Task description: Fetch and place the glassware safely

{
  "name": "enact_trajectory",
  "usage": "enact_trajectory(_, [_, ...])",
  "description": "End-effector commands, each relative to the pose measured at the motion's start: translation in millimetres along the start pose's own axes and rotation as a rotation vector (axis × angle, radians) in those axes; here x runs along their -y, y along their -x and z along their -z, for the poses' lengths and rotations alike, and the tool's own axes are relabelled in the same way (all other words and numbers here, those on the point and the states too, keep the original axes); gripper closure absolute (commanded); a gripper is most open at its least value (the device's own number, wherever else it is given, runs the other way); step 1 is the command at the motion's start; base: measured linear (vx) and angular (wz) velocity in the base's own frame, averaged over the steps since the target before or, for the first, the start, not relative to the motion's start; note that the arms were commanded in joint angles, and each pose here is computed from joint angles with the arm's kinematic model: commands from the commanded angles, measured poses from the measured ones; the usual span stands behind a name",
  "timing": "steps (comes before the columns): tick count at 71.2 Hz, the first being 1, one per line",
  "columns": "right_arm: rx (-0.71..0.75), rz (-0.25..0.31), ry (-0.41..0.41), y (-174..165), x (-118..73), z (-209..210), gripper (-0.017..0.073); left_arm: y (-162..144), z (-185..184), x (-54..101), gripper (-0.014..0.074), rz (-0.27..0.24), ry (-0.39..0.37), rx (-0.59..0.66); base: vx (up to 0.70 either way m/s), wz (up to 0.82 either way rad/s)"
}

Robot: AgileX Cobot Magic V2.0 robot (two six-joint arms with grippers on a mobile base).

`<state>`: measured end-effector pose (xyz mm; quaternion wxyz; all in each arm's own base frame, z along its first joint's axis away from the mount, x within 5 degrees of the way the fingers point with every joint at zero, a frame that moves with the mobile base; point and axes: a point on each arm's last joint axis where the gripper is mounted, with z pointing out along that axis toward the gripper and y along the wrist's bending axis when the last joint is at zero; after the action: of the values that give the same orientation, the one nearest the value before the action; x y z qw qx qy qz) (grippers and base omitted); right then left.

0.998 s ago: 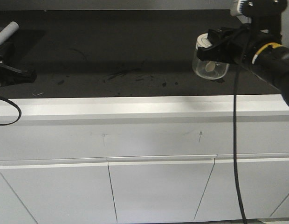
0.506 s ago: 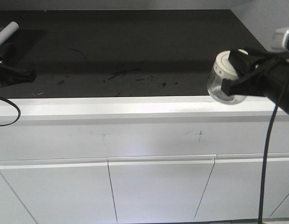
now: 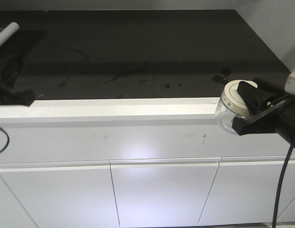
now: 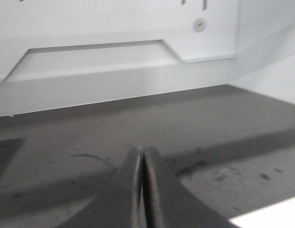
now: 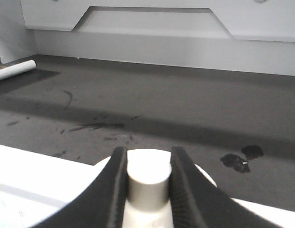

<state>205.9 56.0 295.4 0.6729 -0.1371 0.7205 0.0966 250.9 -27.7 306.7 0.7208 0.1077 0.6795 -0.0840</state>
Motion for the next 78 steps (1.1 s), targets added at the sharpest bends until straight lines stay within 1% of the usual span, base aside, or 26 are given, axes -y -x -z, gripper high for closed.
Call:
enact_trajectory(1, [0.161, 0.018, 0.018, 22, -1.6, 8, 0.0560, 13, 17, 9.2, 0.0601, 0.022, -0.047, 0.145, 0.00, 0.00])
enact_trajectory(11, [0.178, 0.027, 0.024, 16, -3.6, 17, 0.0560, -3, 42, 16.6, 0.0601, 0.043, -0.056, 0.136, 0.00, 0.00])
enact_trajectory(20, [0.190, 0.026, 0.036, 6, -6.1, 25, 0.0560, -10, 61, 21.6, 0.0601, 0.054, -0.058, 0.143, 0.00, 0.00])
enact_trajectory(23, [0.188, 0.024, 0.038, 2, -6.9, 27, 0.0560, -12, 66, 23.0, 0.0601, 0.075, -0.059, 0.143, 0.00, 0.00])
enact_trajectory(28, [0.172, 0.022, 0.039, -3, -7.3, 29, 0.0560, -14, 75, 25.1, 0.0601, 0.097, -0.061, 0.152, 0.00, 0.00])
enact_trajectory(39, [0.162, 0.024, 0.037, -8, -8.0, 34, 0.0560, -15, 86, 27.2, 0.0601, 0.086, -0.050, 0.150, 0.00, 0.00])
enact_trajectory(52, [0.156, 0.071, 0.027, -7, -7.7, 37, 0.0560, -15, 90, 26.2, 0.0601, 0.077, -0.026, 0.123, 0.00, 0.00])
enact_trajectory(63, [0.174, 0.056, 0.030, -5, -7.9, 37, 0.0560, -15, 90, 26.2, 0.0601, 0.076, -0.026, 0.122, 0.00, 0.00])
enact_trajectory(78, [0.180, 0.056, 0.031, -5, -8.1, 38, 0.0560, -15, 90, 26.2, 0.0601, 0.076, -0.026, 0.122, 0.00, 0.00])
